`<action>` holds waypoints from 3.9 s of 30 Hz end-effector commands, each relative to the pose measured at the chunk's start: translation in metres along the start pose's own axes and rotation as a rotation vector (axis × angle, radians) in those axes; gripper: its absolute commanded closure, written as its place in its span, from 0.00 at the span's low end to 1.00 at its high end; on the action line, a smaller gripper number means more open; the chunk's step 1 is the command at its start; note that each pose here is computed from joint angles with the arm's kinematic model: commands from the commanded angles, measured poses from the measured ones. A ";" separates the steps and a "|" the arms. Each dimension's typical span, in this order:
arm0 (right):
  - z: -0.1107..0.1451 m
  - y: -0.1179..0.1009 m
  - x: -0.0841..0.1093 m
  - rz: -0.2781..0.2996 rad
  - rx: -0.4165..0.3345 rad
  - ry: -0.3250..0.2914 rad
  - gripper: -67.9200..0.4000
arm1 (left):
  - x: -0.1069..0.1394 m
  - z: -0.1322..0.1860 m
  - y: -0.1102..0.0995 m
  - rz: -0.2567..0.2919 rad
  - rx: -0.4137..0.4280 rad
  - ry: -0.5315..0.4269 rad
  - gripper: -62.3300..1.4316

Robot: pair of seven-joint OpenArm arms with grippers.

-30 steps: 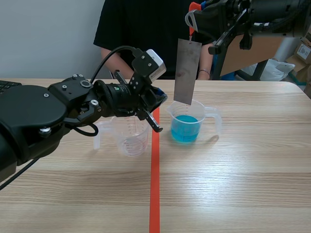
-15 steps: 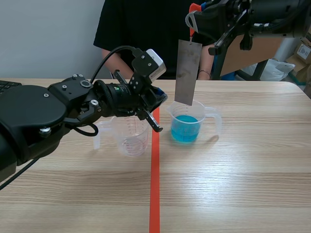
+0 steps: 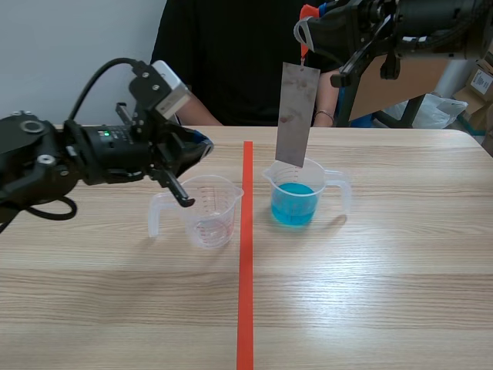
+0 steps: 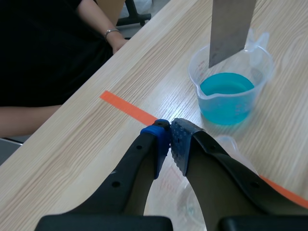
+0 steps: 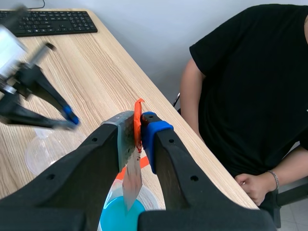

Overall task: Do the redox reaction experiment.
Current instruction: 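Point at the plate with the left hand, then lower the plate into the blue solution, then hold the plate still in the solution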

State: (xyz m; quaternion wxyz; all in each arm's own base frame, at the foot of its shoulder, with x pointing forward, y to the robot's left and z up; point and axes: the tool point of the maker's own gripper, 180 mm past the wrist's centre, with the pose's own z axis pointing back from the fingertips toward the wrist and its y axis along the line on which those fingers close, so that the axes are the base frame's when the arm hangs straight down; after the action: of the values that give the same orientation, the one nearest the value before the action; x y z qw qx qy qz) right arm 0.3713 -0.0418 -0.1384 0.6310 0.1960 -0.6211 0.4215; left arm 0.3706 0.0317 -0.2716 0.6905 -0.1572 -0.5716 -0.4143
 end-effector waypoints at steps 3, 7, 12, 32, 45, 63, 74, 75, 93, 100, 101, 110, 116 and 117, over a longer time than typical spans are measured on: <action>0.001 -0.008 0.016 0.021 -0.010 -0.043 0.97 | -0.005 0.037 0.010 0.004 0.035 0.008 0.90; 0.001 -0.008 0.016 0.021 -0.010 -0.043 0.97 | -0.026 0.083 0.027 0.055 0.107 0.072 0.90; 0.001 -0.008 0.015 0.021 -0.011 -0.040 0.97 | -0.070 0.145 0.041 0.134 0.218 0.203 0.90; 0.002 -0.006 0.012 0.011 -0.009 -0.039 0.97 | -0.192 0.307 -0.065 0.490 0.488 0.581 0.90; 0.000 -0.020 -0.019 -0.099 -0.040 -0.042 0.97 | -0.204 0.324 -0.126 0.691 0.571 0.624 0.90; -0.016 -0.005 -0.089 -0.126 -0.019 0.037 0.97 | -0.204 0.323 -0.132 0.720 0.590 0.617 0.90; -0.014 -0.005 -0.100 -0.119 -0.022 0.065 0.97 | -0.204 0.323 -0.132 0.720 0.590 0.617 0.90; -0.014 -0.005 -0.100 -0.119 -0.022 0.065 0.97 | -0.204 0.323 -0.132 0.720 0.590 0.617 0.90; -0.014 -0.005 -0.101 -0.117 -0.022 0.068 0.97 | -0.204 0.323 -0.132 0.720 0.590 0.617 0.90; -0.014 -0.005 -0.101 -0.117 -0.022 0.068 0.97 | -0.204 0.323 -0.132 0.720 0.590 0.617 0.90; -0.014 -0.005 -0.101 -0.117 -0.022 0.068 0.97 | -0.204 0.323 -0.132 0.720 0.590 0.617 0.90; -0.014 -0.005 -0.101 -0.117 -0.022 0.067 0.97 | -0.204 0.323 -0.132 0.720 0.590 0.617 0.90; -0.014 -0.006 -0.100 -0.117 -0.023 0.066 0.97 | -0.204 0.323 -0.132 0.720 0.590 0.617 0.90; -0.014 -0.006 -0.100 -0.117 -0.024 0.065 0.97 | -0.204 0.323 -0.132 0.720 0.590 0.617 0.90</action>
State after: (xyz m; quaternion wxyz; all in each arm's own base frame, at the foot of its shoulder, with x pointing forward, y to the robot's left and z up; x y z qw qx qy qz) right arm 0.3923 -0.0612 -0.2472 0.6883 0.2152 -0.5810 0.3773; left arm 0.0563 0.2571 -0.4004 0.9408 -0.0100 -0.3387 -0.0025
